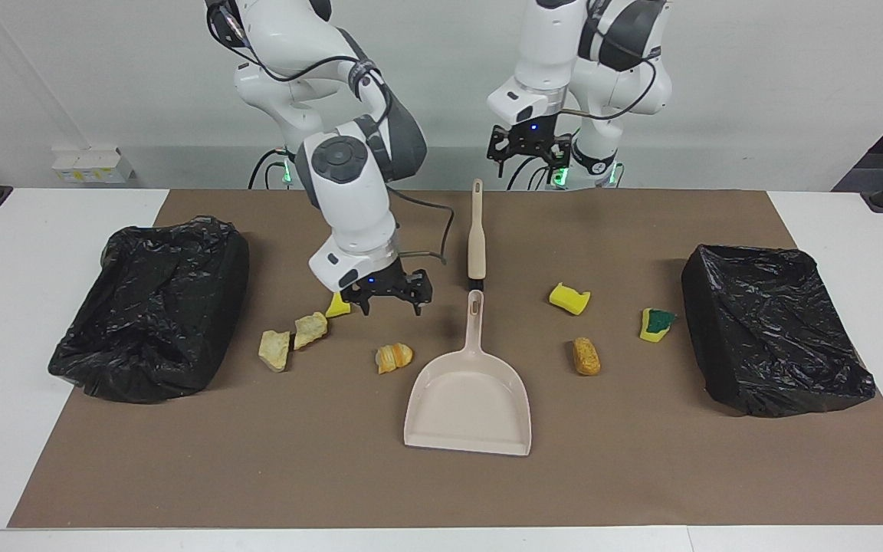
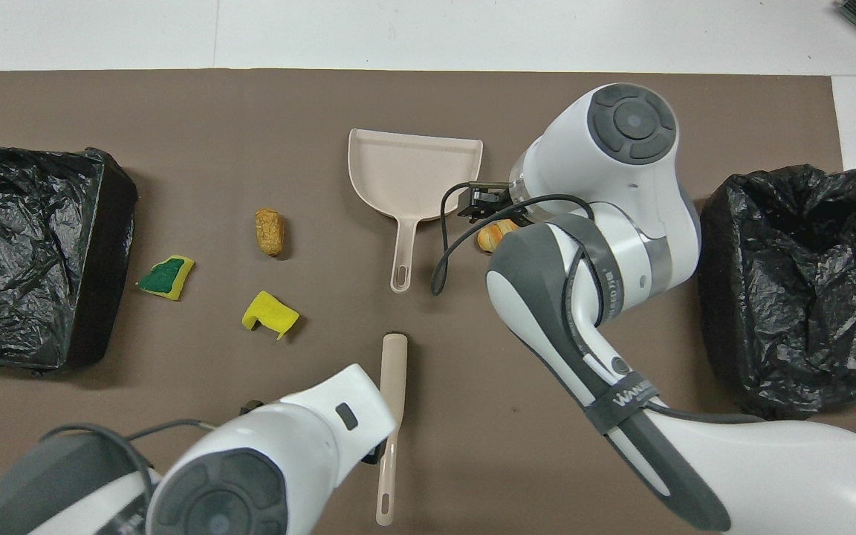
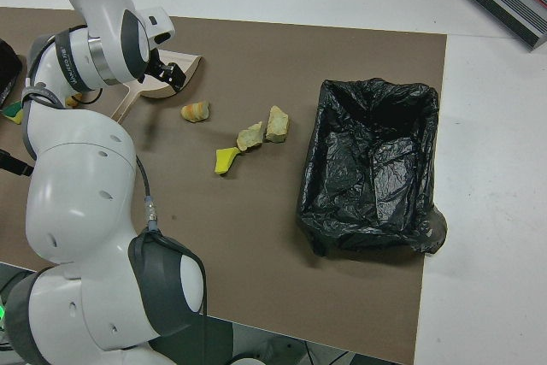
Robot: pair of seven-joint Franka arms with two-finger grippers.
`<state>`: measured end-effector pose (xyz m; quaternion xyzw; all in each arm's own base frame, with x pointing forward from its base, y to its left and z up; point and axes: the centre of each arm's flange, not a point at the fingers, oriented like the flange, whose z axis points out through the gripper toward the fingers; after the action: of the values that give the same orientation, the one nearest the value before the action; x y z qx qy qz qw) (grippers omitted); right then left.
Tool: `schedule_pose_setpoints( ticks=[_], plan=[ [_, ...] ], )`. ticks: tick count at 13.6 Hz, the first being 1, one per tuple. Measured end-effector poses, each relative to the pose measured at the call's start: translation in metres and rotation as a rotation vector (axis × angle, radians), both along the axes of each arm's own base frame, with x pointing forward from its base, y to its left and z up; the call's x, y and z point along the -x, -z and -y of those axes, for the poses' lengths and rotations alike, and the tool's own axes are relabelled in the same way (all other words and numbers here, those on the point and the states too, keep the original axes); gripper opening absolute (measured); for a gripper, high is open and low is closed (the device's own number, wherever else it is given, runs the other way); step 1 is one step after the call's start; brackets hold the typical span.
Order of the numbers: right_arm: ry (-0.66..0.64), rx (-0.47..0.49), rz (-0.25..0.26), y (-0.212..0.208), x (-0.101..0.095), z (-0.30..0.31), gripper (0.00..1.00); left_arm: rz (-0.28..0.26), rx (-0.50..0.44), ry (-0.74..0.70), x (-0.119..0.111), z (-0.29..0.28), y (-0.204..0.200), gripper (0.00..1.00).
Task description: Sweep and dump trash in bin
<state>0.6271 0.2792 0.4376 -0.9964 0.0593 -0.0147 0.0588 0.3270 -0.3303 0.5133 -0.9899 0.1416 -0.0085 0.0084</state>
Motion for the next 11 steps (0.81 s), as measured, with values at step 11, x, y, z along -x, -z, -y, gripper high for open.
schedule_pose_setpoints(
  ticks=[11],
  plan=[
    [0.06,0.009,0.011,0.073,0.012,-0.113,0.99,-0.043,-0.037,-0.007,0.087,0.06,0.148,1.0]
  ],
)
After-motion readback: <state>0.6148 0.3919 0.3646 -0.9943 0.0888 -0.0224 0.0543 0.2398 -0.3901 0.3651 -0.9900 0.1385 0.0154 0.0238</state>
